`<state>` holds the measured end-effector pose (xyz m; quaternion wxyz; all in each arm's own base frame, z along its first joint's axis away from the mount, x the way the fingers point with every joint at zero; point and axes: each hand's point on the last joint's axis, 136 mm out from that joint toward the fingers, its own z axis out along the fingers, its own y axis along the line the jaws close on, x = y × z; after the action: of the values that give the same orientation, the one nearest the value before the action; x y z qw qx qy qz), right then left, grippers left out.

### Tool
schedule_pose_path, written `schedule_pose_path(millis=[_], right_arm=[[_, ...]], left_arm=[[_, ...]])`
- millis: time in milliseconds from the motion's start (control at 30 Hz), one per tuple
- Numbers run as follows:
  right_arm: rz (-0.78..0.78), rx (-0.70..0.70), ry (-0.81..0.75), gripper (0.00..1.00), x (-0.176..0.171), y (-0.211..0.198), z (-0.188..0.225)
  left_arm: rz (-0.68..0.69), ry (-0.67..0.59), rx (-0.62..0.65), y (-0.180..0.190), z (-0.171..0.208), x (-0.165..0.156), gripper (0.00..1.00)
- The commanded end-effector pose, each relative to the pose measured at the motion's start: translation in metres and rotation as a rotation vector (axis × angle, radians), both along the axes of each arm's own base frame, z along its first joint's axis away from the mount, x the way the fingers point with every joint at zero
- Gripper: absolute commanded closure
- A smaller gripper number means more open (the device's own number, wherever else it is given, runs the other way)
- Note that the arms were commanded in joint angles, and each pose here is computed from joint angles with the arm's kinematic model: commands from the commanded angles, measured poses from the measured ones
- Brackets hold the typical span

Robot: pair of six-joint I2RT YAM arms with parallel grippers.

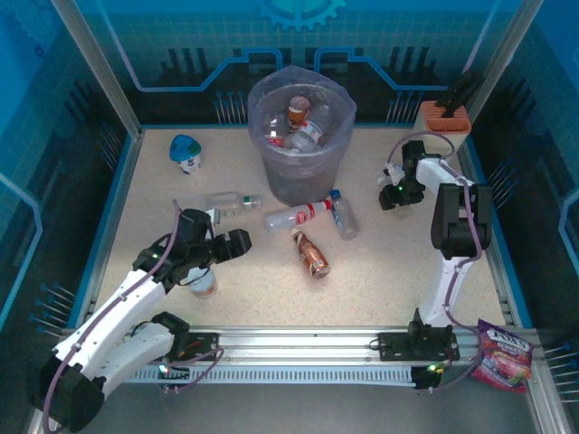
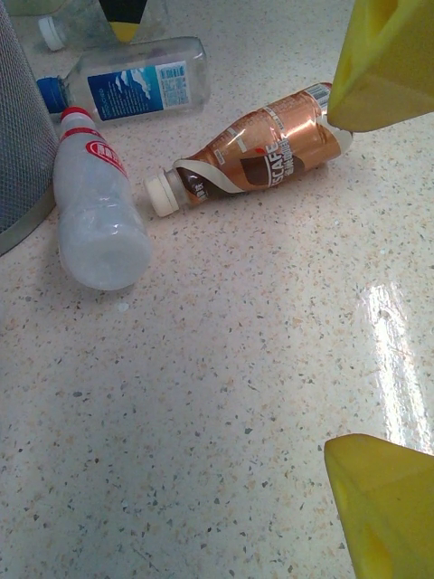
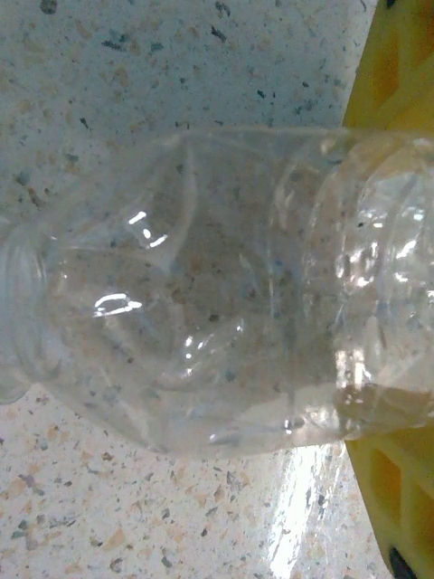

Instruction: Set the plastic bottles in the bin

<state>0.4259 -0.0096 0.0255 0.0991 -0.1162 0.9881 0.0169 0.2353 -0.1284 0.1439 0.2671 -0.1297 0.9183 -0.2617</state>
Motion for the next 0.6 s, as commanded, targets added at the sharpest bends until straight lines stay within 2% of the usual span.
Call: schedule_pose_path(millis=[0, 567], right_arm=[[-0.019, 0.006, -0.037, 0.43, 0.003, -0.004, 0.024], [-0.079, 0.056, -0.138, 0.55, -0.012, -0.001, 0.091]], left_arm=[[-0.006, 0.010, -0.012, -0.003, -0.004, 0.001, 0.12], [-0.019, 0.040, -0.001, -0.009, -0.015, 0.012, 0.11]])
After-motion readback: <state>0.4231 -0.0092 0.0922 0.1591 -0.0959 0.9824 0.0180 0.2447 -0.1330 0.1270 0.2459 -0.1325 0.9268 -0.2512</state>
